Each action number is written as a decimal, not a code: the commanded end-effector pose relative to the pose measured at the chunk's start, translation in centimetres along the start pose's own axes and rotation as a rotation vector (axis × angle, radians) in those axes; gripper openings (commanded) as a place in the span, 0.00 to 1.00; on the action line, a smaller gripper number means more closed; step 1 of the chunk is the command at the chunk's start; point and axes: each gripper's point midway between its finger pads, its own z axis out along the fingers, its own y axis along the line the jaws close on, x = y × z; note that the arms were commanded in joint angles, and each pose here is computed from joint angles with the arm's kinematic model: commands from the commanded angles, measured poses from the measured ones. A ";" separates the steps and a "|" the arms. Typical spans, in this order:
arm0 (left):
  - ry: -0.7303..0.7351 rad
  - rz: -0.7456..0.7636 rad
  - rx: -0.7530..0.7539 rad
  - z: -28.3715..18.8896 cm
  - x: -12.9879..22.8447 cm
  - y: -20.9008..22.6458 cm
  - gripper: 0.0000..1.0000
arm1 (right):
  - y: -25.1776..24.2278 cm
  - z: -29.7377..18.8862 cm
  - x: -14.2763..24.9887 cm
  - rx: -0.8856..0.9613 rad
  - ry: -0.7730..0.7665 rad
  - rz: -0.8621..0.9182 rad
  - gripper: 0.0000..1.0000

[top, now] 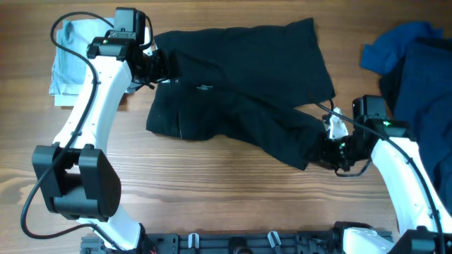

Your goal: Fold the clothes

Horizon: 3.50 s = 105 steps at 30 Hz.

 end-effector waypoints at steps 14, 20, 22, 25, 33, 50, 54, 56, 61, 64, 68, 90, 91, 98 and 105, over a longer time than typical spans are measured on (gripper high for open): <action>0.008 0.003 0.009 0.5 0.0 0.1 1.00 | -3.4 7.6 9.4 0.148 0.234 0.230 0.04; 0.007 0.004 0.009 0.5 0.0 0.0 1.00 | -4.0 7.9 10.5 0.229 0.257 0.210 0.19; 0.006 0.004 0.008 0.5 0.0 0.1 1.00 | -3.6 7.6 10.2 0.226 0.254 0.204 0.23; -0.010 -0.008 0.012 0.4 -0.5 0.2 1.00 | -2.5 6.6 8.9 0.232 0.226 0.185 0.27; -0.024 -0.210 0.030 0.0 -1.8 2.6 1.00 | 2.6 0.7 1.2 0.268 -0.016 0.007 0.60; 0.107 -0.310 0.000 6.7 0.0 2.9 0.91 | 1.0 -2.8 -10.4 0.479 -0.375 -0.094 0.80; 0.127 -0.311 -0.008 6.7 0.5 3.0 0.93 | 0.2 -1.2 -10.9 0.496 -0.335 -0.082 0.82; 0.139 -0.309 -0.014 6.8 0.8 2.9 0.95 | -0.3 -0.6 -11.2 0.506 -0.325 -0.077 0.84; 0.165 -0.313 -0.027 7.5 1.4 3.2 0.93 | -0.9 0.9 -12.2 0.516 -0.304 -0.086 0.84; 0.191 -0.317 -0.033 7.8 2.0 3.3 0.85 | -1.4 1.6 -12.2 0.526 -0.283 -0.086 0.84; 0.213 -0.320 -0.029 7.7 2.5 3.2 0.89 | -1.8 1.6 -12.4 0.546 -0.283 -0.083 0.84; 0.237 -0.261 -0.121 8.4 4.0 3.1 0.63 | -1.9 1.0 -13.8 0.577 -0.353 -0.093 0.93; 0.242 -0.259 -0.123 8.4 4.2 3.2 0.59 | -1.9 1.0 -13.8 0.577 -0.353 -0.094 0.93; 0.249 -0.259 -0.126 8.3 4.3 3.2 0.08 | -1.9 1.0 -13.8 0.577 -0.352 -0.094 0.93; 0.224 -0.238 -0.110 6.5 3.8 3.0 0.04 | -1.9 0.9 -13.8 0.585 -0.345 -0.118 0.93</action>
